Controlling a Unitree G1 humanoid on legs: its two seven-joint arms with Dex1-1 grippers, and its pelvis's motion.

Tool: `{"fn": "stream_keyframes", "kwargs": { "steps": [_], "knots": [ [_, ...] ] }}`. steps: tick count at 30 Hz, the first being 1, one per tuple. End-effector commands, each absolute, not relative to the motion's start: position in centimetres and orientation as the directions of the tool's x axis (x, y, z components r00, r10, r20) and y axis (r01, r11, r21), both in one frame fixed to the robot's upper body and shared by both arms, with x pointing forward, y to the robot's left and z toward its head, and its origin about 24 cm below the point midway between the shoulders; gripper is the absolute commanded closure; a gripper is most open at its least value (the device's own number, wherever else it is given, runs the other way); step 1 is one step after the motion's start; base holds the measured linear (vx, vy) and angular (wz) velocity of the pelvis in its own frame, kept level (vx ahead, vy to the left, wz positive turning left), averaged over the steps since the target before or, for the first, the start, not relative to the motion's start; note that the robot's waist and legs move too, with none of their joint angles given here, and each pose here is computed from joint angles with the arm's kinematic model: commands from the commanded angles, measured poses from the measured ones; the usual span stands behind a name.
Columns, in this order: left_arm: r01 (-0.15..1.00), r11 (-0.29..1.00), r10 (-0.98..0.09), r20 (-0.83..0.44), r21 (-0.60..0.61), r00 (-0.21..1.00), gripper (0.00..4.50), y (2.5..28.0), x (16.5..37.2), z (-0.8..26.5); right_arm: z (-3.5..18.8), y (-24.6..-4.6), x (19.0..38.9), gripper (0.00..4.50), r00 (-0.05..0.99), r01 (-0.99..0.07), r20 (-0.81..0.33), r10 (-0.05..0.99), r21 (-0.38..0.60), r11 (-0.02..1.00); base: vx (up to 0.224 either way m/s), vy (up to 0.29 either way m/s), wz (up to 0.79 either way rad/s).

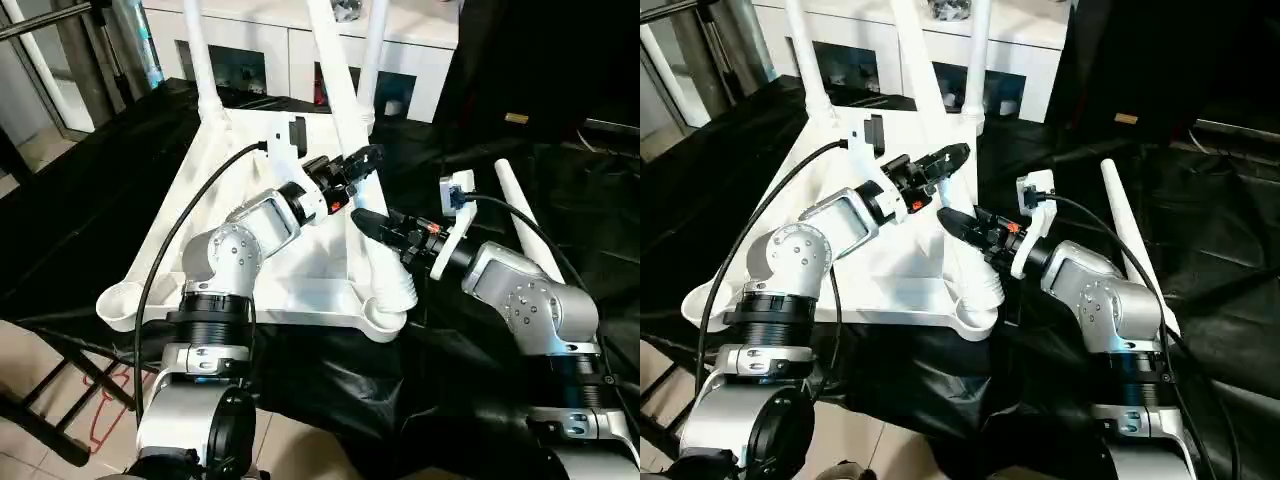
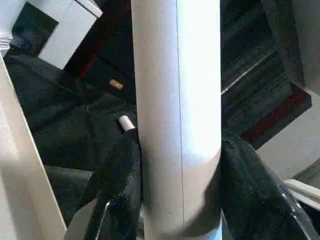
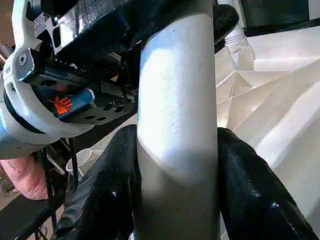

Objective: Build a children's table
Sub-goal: Pick table leg

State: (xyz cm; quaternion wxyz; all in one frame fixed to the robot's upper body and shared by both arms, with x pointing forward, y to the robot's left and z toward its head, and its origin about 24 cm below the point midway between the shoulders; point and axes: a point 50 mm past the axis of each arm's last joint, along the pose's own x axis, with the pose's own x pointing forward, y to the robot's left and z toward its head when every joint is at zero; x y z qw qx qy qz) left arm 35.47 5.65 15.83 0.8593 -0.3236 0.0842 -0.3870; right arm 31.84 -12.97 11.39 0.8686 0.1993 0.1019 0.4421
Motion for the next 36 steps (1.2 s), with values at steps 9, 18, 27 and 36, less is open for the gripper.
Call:
{"fn": "stream_keyframes", "kwargs": {
  "steps": [9,18,27,36],
  "knots": [
    [0.898,0.119,-0.919,0.295,-0.423,0.26,2.68,5.2,33.1,18.7,11.9,-13.7,30.6,1.52,0.417,-0.808,-0.019,0.909,0.451,0.38,0.0,0.0,0.0],
    [0.929,-0.003,-0.939,0.319,-0.37,0.124,2.7,5.4,32.7,19.5,11.7,-13.8,29.5,1.79,0.3,-0.835,-0.046,0.953,0.471,0.286,0.0,0.0,0.0],
    [0.941,-0.009,-0.942,0.319,-0.338,0.105,2.7,5.7,32.8,19.5,11.1,-13.0,29.5,2.49,0.305,-0.839,-0.099,0.947,0.444,0.316,0.0,0.0,0.0],
    [0.869,0.386,-0.887,0.134,-0.31,0.442,1.51,5.0,34.6,17.6,10.9,-11.0,31.7,2.63,0.545,-0.758,-0.124,0.829,0.349,0.551,0.0,0.0,0.0]
  ]
}}
